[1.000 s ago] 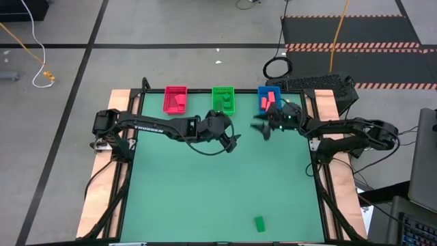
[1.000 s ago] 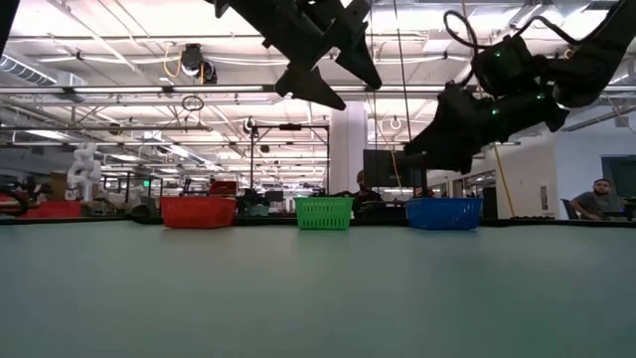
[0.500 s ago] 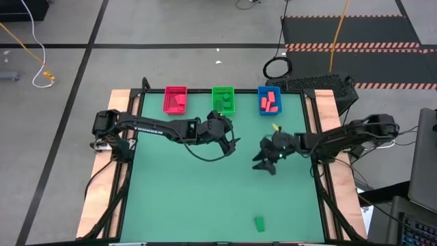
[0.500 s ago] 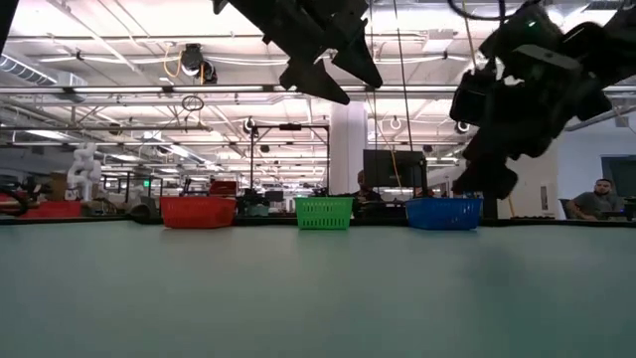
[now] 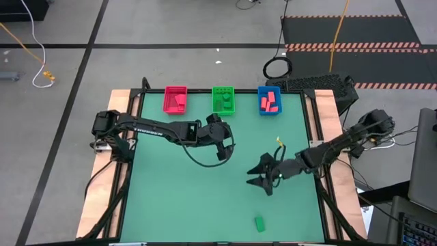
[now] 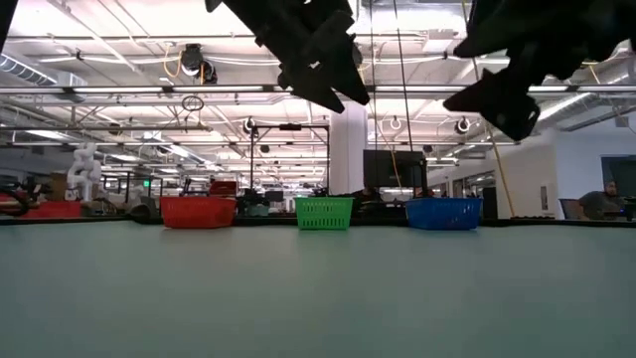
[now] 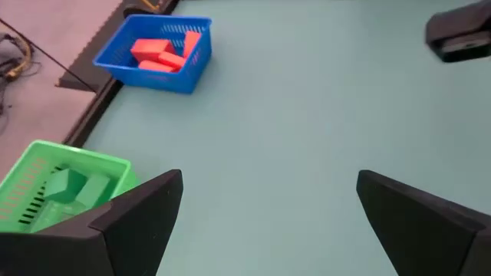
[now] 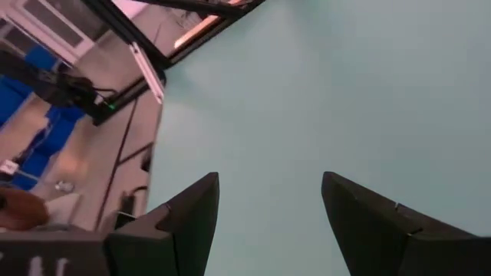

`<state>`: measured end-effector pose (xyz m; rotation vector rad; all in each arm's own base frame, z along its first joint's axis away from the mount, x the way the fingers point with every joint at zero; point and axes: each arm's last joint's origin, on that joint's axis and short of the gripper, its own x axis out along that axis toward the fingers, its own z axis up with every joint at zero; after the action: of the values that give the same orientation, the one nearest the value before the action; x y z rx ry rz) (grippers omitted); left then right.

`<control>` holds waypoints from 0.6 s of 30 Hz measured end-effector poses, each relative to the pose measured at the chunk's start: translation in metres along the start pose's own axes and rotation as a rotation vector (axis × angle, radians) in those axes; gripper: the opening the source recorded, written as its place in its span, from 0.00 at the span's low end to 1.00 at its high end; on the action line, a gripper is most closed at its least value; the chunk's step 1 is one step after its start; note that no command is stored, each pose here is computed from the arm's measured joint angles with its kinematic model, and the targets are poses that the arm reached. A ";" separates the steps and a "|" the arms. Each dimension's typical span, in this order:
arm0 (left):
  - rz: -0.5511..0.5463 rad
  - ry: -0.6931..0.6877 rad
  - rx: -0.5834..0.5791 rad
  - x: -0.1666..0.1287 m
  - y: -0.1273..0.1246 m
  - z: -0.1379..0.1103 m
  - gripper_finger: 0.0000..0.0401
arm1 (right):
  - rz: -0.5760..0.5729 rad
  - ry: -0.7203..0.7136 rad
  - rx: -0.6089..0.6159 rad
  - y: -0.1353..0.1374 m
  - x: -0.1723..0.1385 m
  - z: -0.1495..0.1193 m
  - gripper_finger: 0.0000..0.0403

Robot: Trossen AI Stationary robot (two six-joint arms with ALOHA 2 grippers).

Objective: Sort & place blocks by color
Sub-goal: Put the green block into the green basket

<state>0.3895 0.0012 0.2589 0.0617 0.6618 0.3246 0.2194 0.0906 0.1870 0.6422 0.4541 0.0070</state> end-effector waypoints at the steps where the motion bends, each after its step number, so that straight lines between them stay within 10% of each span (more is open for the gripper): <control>1: -0.007 0.006 0.003 0.000 0.000 -0.001 0.98 | -0.003 -0.006 0.017 0.006 0.001 -0.002 0.56; 18: -0.141 0.071 0.131 -0.011 -0.029 -0.010 0.98 | -0.186 0.474 0.639 0.105 0.072 -0.011 0.56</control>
<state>0.3834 -0.0304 0.2524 0.1285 0.7535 0.1473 0.2937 0.1918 0.2107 1.2324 0.9920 -0.1712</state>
